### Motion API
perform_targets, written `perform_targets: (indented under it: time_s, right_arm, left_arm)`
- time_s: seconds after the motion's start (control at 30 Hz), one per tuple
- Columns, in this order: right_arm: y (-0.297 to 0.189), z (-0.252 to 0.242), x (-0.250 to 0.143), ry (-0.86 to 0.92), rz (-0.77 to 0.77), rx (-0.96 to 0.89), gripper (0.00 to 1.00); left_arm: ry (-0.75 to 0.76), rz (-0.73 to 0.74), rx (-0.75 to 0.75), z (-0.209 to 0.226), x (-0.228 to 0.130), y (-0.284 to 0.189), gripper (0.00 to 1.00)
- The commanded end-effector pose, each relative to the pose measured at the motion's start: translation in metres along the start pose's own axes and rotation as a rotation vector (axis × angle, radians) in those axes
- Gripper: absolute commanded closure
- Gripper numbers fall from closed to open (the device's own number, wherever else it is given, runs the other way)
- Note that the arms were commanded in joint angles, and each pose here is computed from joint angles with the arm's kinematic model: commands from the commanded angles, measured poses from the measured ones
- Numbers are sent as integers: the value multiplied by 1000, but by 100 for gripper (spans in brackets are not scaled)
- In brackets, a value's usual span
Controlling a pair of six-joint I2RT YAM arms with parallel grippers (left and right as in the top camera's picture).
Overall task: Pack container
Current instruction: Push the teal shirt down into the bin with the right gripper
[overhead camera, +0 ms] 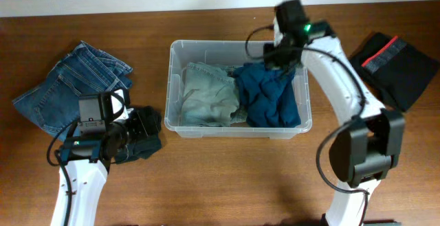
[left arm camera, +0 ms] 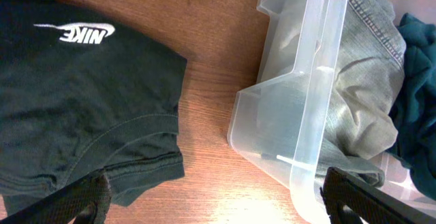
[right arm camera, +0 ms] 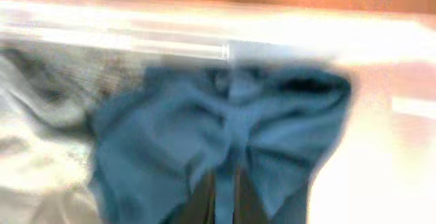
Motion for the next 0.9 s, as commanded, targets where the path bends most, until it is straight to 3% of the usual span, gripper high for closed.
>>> perform_targets:
  time_s: [0.0, 0.27, 0.67, 0.87]
  right_arm:
    - [-46, 11, 1, -18, -8, 36, 95]
    - [-41, 17, -51, -64, 188, -27, 96]
    - [30, 10, -136, -110, 417, -123, 94]
    - [71, -16, -161, -79, 442, -138, 84]
  left_arm:
    - [21, -6, 4, -1, 2, -1, 0]
    - [21, -6, 4, -1, 2, -1, 0]
    - [21, -6, 4, -1, 2, -1, 0]
    - [21, -6, 4, -1, 2, -1, 1]
Point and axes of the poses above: each gripper's point midway between its finger pads, its own y axis out along the fingers, its own z axis along the line the jaws close on, x = y × z, the point moved 3 cm from there along -y, back along the fingers, and after that the axes turned 11 degrees about y, right-handed, at the moved point
